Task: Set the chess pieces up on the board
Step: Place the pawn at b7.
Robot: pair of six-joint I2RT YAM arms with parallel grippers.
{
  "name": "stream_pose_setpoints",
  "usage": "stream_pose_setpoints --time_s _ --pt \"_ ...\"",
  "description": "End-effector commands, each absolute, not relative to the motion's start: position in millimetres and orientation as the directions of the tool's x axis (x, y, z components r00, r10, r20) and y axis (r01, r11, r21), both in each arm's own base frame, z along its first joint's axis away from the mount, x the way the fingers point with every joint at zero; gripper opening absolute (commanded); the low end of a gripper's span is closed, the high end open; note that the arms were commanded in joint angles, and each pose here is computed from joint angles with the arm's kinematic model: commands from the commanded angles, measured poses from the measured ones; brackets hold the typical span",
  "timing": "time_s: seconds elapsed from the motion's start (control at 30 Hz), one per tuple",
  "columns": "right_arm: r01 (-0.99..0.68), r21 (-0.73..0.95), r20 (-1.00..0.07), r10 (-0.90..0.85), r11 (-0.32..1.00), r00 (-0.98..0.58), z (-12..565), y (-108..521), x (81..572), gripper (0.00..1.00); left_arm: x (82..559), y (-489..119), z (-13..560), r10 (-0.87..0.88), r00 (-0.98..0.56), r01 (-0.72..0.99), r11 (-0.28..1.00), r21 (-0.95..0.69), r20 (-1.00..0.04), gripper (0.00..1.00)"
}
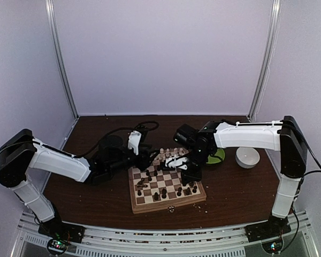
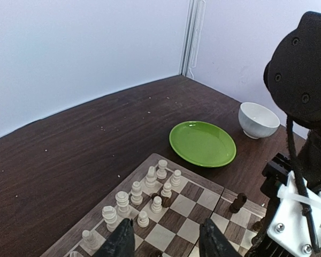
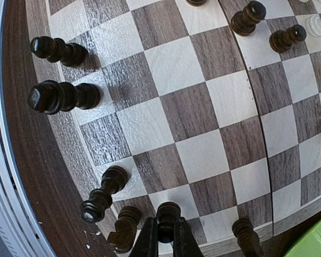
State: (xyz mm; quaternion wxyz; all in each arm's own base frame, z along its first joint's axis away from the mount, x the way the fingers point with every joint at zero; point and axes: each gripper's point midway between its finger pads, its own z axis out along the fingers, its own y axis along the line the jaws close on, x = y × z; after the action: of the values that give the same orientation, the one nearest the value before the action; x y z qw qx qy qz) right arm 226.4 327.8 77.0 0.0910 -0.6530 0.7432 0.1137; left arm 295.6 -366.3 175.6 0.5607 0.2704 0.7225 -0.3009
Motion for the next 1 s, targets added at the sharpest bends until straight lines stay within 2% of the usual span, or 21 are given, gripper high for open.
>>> stream_pose_setpoints --time_s 0.0,0.3,0.57,0.7,0.9,0.97 --pt "-0.993 0.049 -0.252 -0.961 0.107 -0.116 67.0 324.9 222.7 0.04 300.0 -359.7 196.3 -0.009 -0.186 0.713 0.687 -0.142 -0.982 0.42" --pt "-0.993 0.050 -0.238 -0.964 0.110 -0.119 59.6 324.7 223.4 0.07 299.9 -360.5 195.6 -0.009 -0.188 0.715 0.685 -0.143 -0.982 0.42" --pt "-0.992 0.045 -0.249 -0.960 0.117 -0.125 70.1 326.0 225.1 0.21 299.9 -361.2 194.3 -0.005 -0.192 0.716 0.683 -0.143 -0.981 0.42" --pt "-0.991 0.050 -0.281 -0.951 0.124 -0.133 92.5 327.1 229.8 0.23 299.9 -361.2 195.2 -0.007 -0.191 0.716 0.683 -0.144 -0.982 0.42" --pt "-0.966 0.048 -0.385 -0.888 0.254 -0.252 127.6 336.6 270.6 0.25 299.8 -361.1 196.1 -0.009 -0.188 0.717 0.682 -0.144 -0.982 0.42" --pt "-0.953 0.024 -0.391 -0.875 0.301 -0.286 129.0 339.8 286.3 0.24 300.3 -360.3 197.0 -0.011 -0.186 0.713 0.686 -0.143 -0.982 0.42"
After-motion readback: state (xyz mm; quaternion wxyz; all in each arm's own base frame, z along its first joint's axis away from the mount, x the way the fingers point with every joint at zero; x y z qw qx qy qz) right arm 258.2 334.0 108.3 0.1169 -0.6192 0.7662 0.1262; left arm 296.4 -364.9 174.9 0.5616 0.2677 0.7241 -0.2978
